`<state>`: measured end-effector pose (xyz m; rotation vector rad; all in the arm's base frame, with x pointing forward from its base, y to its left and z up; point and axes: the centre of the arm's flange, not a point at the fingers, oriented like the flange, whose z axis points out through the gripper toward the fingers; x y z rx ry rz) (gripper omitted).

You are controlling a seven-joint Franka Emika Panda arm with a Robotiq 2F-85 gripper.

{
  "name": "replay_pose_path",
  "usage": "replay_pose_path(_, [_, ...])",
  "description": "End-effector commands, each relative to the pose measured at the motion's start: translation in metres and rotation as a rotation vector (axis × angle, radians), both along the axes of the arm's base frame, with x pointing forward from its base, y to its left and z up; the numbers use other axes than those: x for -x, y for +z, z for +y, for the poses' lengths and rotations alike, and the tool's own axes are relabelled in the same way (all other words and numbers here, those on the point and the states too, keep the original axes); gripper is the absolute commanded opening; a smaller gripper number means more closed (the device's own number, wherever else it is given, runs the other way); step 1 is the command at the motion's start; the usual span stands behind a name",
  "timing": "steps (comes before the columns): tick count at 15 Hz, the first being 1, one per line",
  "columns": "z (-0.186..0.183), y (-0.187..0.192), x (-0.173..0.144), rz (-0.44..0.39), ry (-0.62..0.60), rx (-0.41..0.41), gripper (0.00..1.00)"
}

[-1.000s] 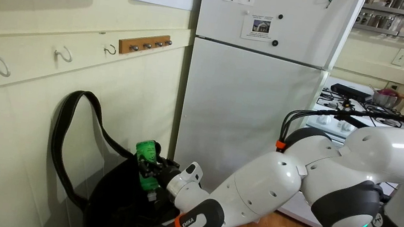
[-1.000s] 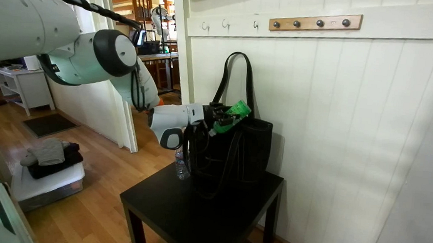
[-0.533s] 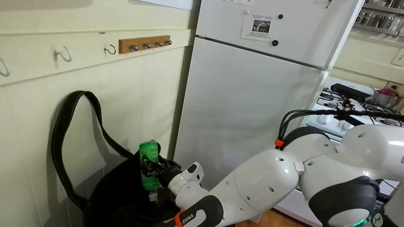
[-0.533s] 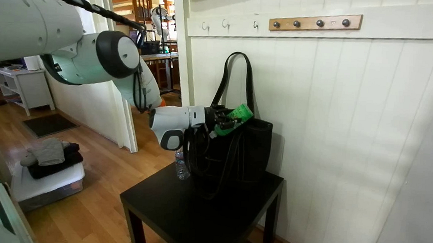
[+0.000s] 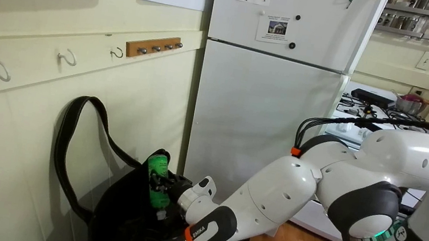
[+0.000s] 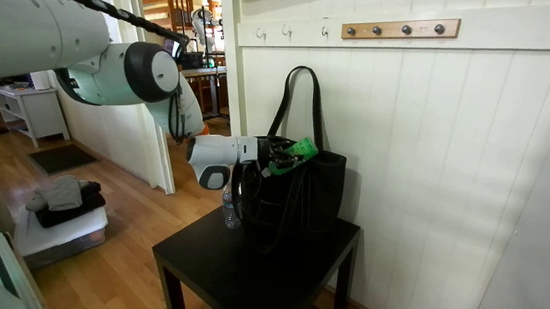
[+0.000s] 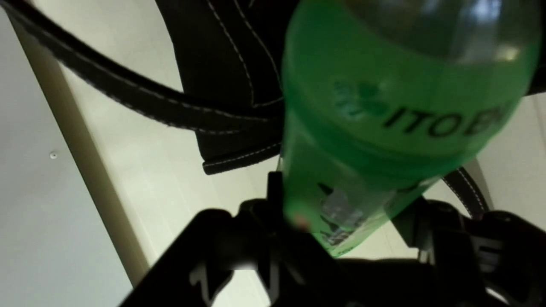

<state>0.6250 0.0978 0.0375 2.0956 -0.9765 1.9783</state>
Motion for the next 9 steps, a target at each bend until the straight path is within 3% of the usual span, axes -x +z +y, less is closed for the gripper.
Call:
replay_pose_path(1, [0.0223, -0.0550, -0.0458, -0.016, 0.002, 0.029, 0.36])
replay_pose_path(9, [0.0224, -0.0583, -0.0430, 0.049, 0.026, 0.097, 0.36])
